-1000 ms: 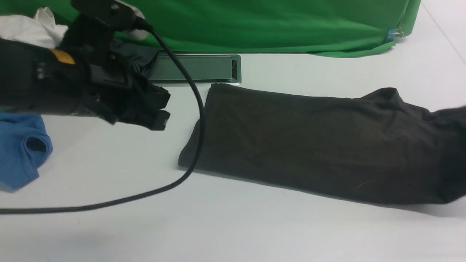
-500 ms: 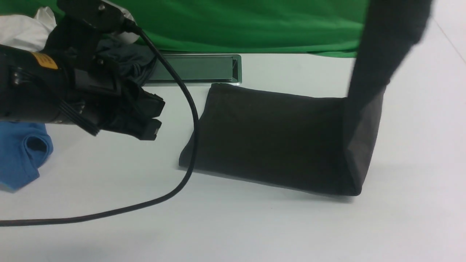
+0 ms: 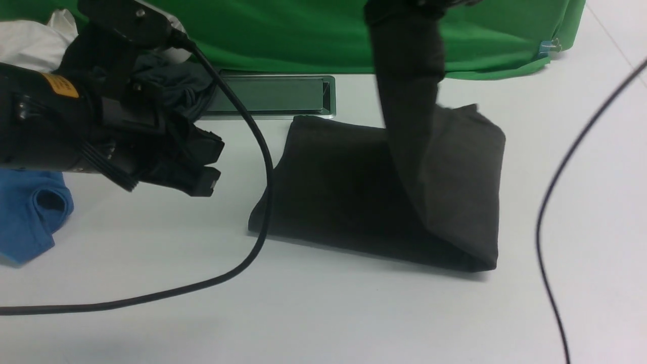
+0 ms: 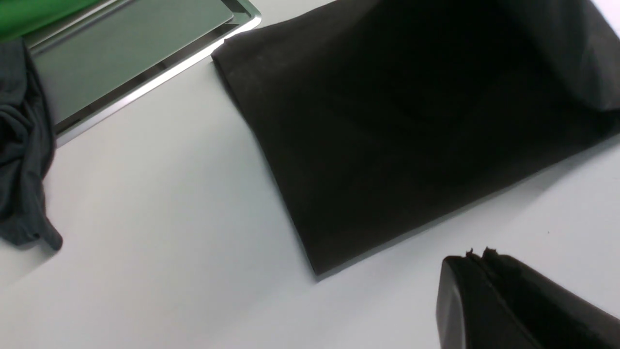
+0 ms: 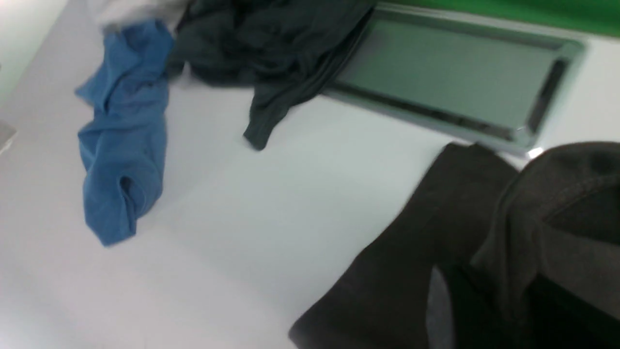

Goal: Fold a long-sleeved shirt on a white desktop.
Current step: 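Fold the right end of the dark garment over onto its left end with the right gripper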

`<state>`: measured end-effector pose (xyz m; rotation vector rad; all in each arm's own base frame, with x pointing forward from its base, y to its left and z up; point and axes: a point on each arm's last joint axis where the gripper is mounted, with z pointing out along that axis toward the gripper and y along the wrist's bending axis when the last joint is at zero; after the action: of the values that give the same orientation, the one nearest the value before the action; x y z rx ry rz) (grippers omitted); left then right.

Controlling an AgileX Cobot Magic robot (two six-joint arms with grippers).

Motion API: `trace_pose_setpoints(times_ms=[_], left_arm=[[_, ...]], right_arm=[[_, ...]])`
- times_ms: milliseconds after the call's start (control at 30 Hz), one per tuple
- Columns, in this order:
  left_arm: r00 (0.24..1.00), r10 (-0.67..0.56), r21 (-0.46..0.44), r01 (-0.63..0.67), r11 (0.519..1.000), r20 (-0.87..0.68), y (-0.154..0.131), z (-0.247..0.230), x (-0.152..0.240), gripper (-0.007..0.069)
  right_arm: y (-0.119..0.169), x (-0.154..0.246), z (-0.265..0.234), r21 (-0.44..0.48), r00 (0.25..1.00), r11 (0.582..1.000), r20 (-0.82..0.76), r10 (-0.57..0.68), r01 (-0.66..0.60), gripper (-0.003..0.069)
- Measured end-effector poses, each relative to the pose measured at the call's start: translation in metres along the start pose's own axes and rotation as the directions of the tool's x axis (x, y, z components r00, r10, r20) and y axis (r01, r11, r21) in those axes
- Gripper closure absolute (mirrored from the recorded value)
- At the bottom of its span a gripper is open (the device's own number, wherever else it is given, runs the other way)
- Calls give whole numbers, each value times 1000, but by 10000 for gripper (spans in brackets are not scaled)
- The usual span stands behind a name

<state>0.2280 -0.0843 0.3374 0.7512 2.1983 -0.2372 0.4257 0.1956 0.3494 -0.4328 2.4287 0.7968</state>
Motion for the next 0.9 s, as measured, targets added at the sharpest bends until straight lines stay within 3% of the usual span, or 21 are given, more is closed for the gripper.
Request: trace_pose_setpoints(times_ms=[100,167,267,333,400,467,533,667,767,900], left_arm=[[1000,2,-1,-2,1000,-1,0,0,0,607],[1000,1,-1,-1,1000,-1,0,0,0,607],[1000,1,-1,-1,1000,-1,0,0,0,607],[1000,1,2,-1,1000,-5,0,0,0,607],[1000,1,6,-1,1000,-13,-1,0,1,607],[1000,1,11,0,1000,-21,-1,0,2,607],[1000,1,11,0,1000,-21,-1,0,2,607],[1000,-6,2,6,1000,3,0,0,0,607],[999,-8,-23,10,1000,50,2,0,-5,607],[996,-17,-46,21,999,88,5,0,-8,607]], right_arm=[[3,2,20,-11,999,999,-28,32,-32,526],[6,3,30,-17,998,998,-29,54,-55,429],[16,3,34,-51,997,996,-9,72,-73,225],[20,1,30,-67,997,995,3,72,-72,133],[25,-1,18,-72,999,996,10,52,-51,102],[27,-1,2,-57,1000,998,4,26,-26,123],[25,0,-21,-9,1000,1000,-16,-16,16,197],[8,2,-61,200,996,975,-27,-90,94,440],[-9,15,-55,268,993,958,-92,-79,101,582],[-29,39,-5,240,981,961,-165,-101,139,631]])
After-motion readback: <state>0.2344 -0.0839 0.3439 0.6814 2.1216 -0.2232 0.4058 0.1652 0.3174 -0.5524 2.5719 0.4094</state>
